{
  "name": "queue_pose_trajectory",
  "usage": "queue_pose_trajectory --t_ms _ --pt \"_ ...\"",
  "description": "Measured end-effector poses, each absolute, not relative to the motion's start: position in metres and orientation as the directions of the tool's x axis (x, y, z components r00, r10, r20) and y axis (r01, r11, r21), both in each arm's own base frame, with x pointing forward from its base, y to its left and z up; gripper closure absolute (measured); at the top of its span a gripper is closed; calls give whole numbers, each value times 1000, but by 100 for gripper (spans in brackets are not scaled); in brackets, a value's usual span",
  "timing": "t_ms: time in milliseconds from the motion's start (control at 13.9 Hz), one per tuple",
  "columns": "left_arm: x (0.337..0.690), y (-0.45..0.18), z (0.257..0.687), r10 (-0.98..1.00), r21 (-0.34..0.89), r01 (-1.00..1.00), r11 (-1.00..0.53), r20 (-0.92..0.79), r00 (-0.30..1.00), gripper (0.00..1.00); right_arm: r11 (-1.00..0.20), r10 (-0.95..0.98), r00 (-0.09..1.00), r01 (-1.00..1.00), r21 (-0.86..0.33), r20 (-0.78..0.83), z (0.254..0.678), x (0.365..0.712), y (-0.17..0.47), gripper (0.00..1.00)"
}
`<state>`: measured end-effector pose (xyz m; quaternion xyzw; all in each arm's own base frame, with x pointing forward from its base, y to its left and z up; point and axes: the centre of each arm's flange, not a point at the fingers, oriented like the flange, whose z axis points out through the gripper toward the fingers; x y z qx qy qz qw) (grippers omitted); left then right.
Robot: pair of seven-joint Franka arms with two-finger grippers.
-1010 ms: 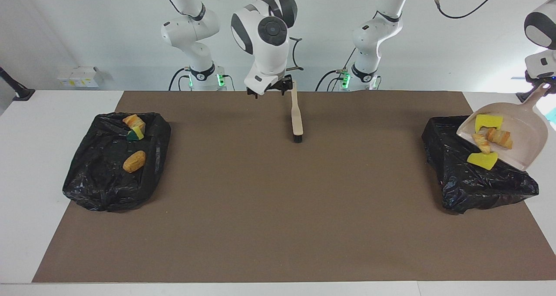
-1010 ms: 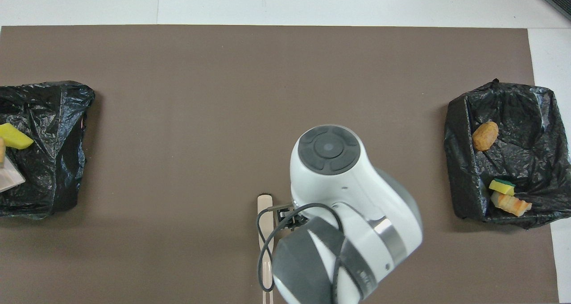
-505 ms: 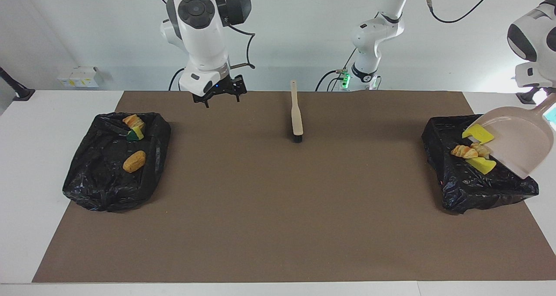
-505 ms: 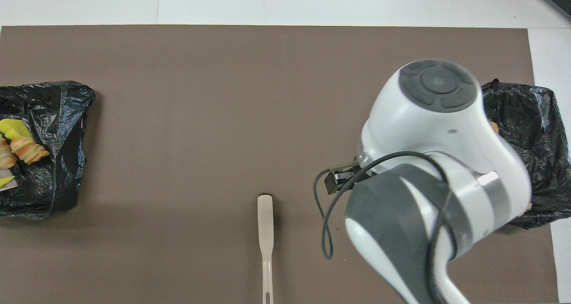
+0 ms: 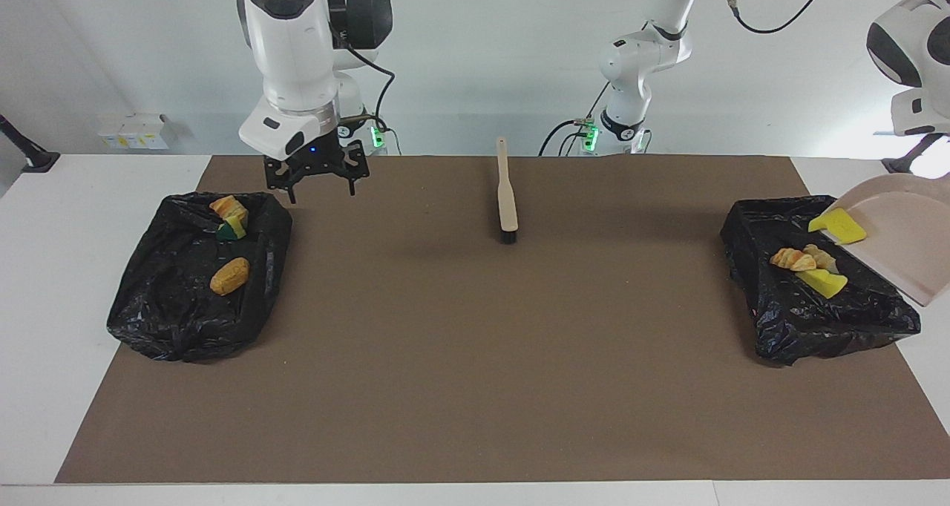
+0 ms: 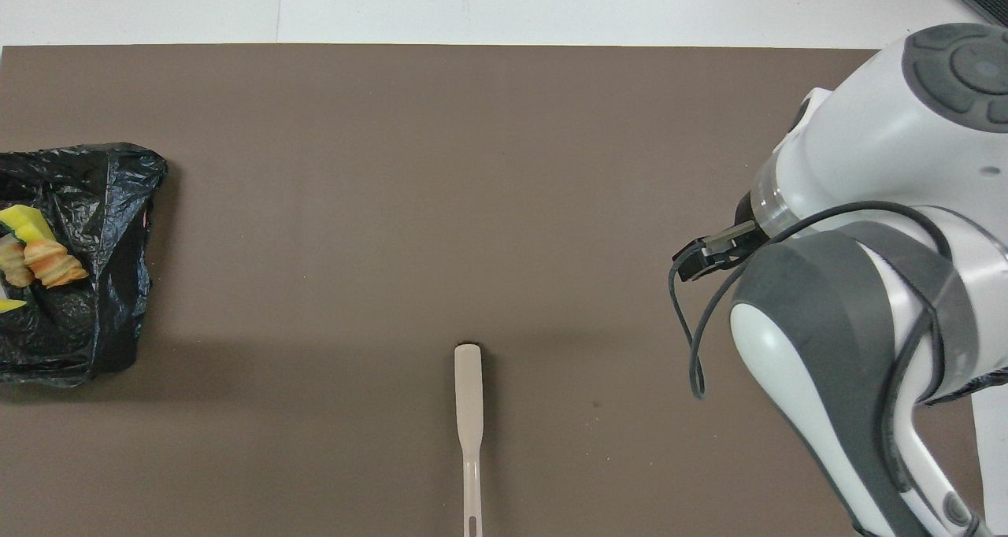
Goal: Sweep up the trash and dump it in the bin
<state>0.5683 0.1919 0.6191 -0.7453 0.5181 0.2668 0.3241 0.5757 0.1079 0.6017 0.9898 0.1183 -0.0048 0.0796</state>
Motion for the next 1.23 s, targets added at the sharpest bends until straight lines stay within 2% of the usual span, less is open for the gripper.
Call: queue_pose_trajectory --t_ms 144,361,505,649,938,1082,1227 --pt "574 174 621 -607 -209 -951 -228 -733 307 67 -973 163 987 160 167 1 617 580 67 0" --pt "570 207 622 -605 -236 -946 -223 -727 324 67 -983 105 995 103 154 5 624 582 -1 0" --pt "568 223 618 -603 -230 -945 -231 -729 324 67 -988 81 997 80 130 3 623 581 -24 0" --pt "568 222 618 -613 -230 -944 -236 -719 328 67 -995 6 1000 6 96 8 623 580 -25 0" --pt "567 214 638 -714 -270 -909 -317 -563 416 67 -996 -76 997 -75 41 -28 622 565 -16 0" --pt "564 208 645 -755 -256 -890 -378 -472 456 67 -997 -81 996 -80 25 -36 620 559 -15 0" --pt "564 193 639 -734 -256 -816 -518 -357 578 67 -996 -81 996 -80 23 -36 620 558 -15 0"
